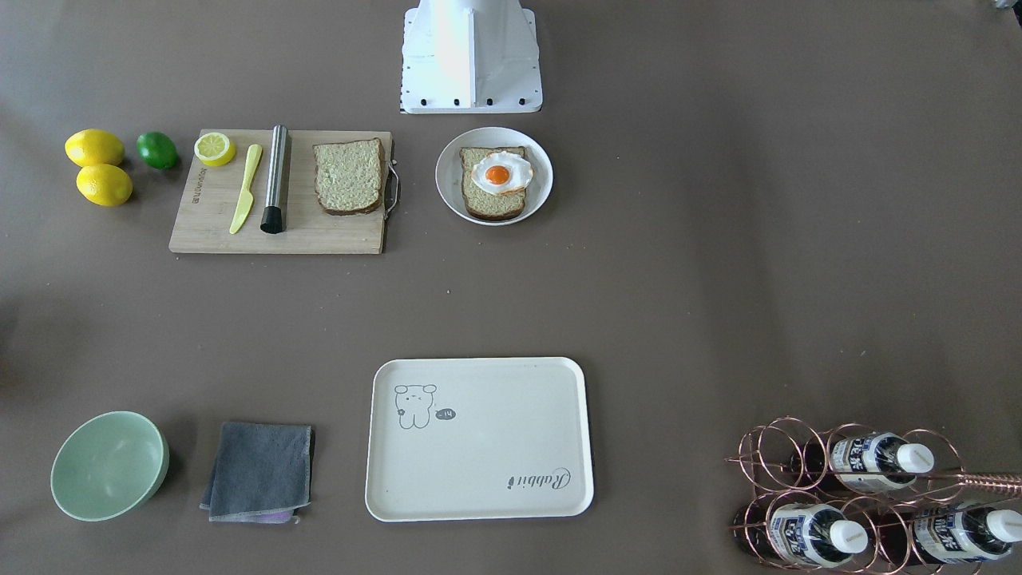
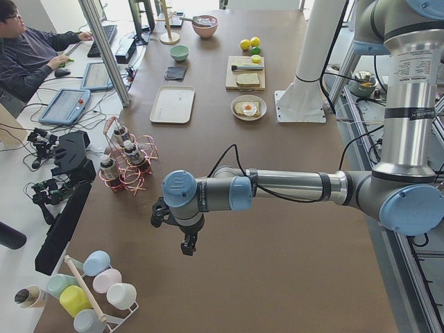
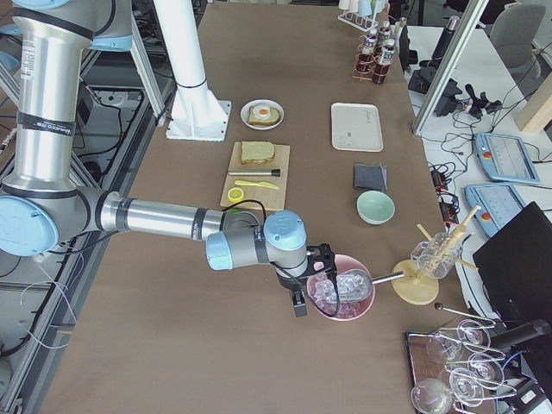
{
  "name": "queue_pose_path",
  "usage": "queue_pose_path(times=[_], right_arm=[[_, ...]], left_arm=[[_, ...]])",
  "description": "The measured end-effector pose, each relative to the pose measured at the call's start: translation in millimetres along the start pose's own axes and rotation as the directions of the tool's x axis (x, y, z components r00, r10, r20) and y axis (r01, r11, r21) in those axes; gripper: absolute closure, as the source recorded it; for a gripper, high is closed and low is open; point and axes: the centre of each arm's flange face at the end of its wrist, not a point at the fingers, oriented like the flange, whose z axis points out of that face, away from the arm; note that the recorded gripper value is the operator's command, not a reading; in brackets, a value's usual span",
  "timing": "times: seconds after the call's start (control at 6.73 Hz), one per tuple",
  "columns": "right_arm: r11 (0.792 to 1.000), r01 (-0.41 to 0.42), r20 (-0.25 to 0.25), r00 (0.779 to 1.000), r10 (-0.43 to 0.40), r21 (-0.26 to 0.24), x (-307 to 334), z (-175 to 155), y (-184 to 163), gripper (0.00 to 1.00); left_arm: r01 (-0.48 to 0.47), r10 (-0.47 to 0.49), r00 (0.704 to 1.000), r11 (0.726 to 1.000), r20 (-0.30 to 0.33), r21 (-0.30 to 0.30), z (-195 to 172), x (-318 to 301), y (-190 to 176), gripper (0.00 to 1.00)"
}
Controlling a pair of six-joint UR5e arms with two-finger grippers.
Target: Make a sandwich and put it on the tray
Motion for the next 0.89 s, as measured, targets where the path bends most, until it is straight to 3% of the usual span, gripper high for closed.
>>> queue_pose_path(times=[0.3,0.59,0.89], right_arm=[[1.0,-0.007,0.009,1.0,0.007,-0.003,-7.5,-9.4,-28.6,0.0],[0.997,-0.052,0.017,0.998,0.053,-0.048,-12.4,-21.1,-56.2,0.0],[0.993,-0.094,0.023,0.995,0.096,-0.07,-10.1,-30.7,-45.9,0.0]], left_arm=[[0.007,-0.007,1.0,1.0,-0.014,0.001,1.1,-1.1,3.2,0.02],[0.013,-0.013,1.0,1.0,-0.017,0.0,2.2,-3.4,8.5,0.02],[0.007,-0.007,1.0,1.0,-0.016,0.005,-0.1,-1.2,7.0,0.02]])
